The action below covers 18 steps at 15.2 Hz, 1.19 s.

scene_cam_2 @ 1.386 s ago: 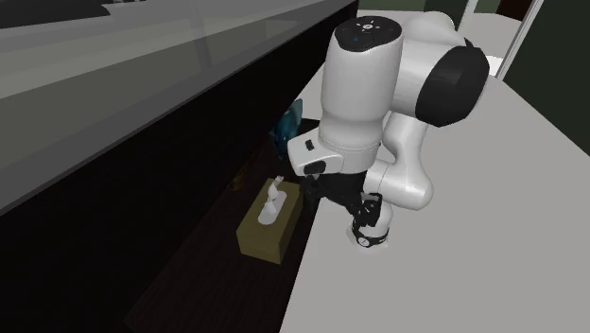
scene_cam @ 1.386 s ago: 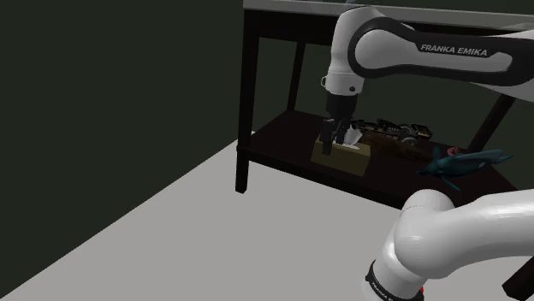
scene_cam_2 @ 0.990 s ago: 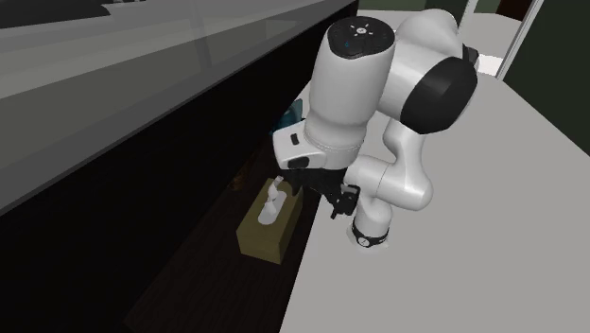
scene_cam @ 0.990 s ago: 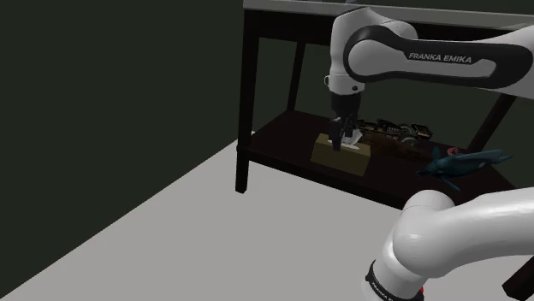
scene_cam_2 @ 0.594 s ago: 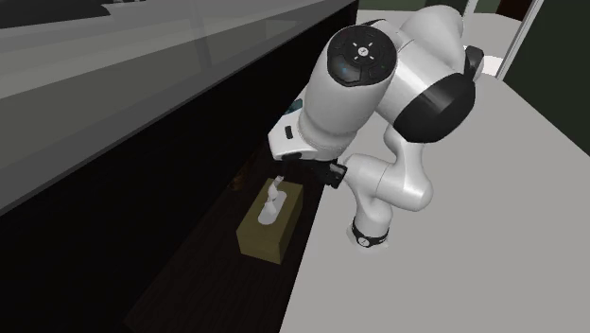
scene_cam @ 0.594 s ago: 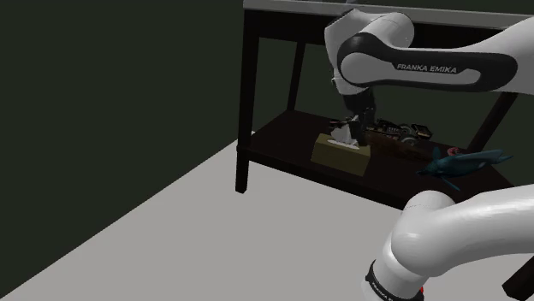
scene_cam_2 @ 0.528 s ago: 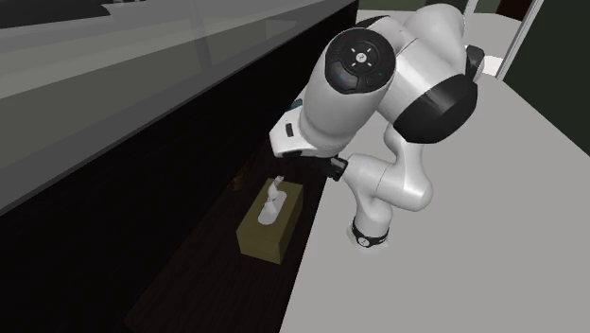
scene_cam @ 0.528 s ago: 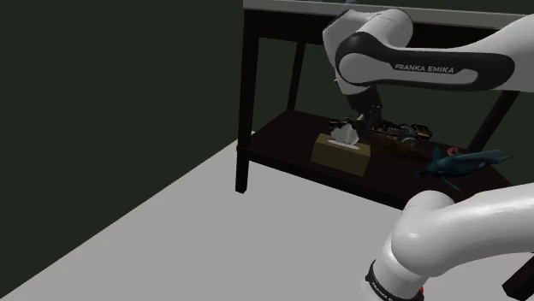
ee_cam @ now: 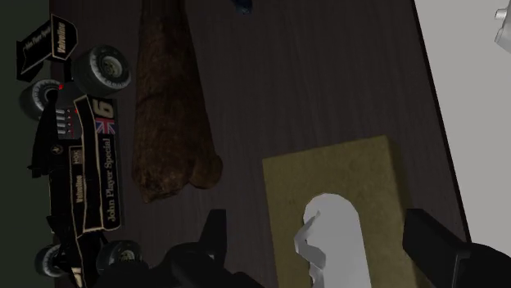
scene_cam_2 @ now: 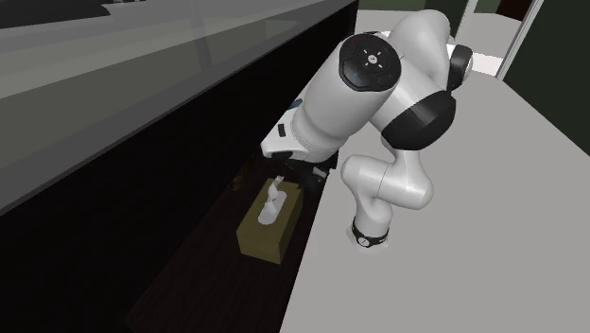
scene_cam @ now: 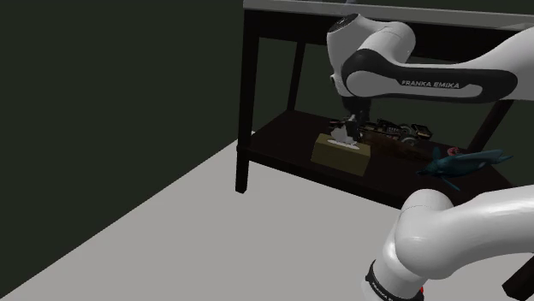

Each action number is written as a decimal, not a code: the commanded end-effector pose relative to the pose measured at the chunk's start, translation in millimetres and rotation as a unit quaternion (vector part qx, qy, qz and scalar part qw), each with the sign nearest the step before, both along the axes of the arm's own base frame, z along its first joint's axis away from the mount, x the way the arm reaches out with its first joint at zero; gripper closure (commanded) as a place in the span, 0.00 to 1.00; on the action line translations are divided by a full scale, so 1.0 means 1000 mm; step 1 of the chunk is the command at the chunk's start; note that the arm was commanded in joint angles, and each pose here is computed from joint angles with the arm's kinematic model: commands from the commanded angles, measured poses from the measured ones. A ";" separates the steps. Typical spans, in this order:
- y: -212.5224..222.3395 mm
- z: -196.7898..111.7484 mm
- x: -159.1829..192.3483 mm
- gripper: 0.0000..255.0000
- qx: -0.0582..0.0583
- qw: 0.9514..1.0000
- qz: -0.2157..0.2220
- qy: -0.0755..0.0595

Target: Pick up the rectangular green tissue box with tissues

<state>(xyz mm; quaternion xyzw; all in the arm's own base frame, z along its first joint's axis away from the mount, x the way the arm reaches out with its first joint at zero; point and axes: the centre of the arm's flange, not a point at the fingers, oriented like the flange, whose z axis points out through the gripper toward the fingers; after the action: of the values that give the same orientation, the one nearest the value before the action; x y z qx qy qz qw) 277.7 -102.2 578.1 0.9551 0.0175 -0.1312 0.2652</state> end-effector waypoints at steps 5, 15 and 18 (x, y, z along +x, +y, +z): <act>-0.016 -0.018 0.013 1.00 0.015 1.000 -0.012 0.007; -0.018 -0.009 0.019 1.00 0.015 1.000 -0.013 0.007; -0.018 0.007 0.019 1.00 0.015 1.000 -0.013 0.007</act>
<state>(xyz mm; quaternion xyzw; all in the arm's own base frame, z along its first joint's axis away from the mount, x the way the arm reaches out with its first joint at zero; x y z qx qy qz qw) 265.3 -98.1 584.3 0.9458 0.0052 -0.1995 0.2561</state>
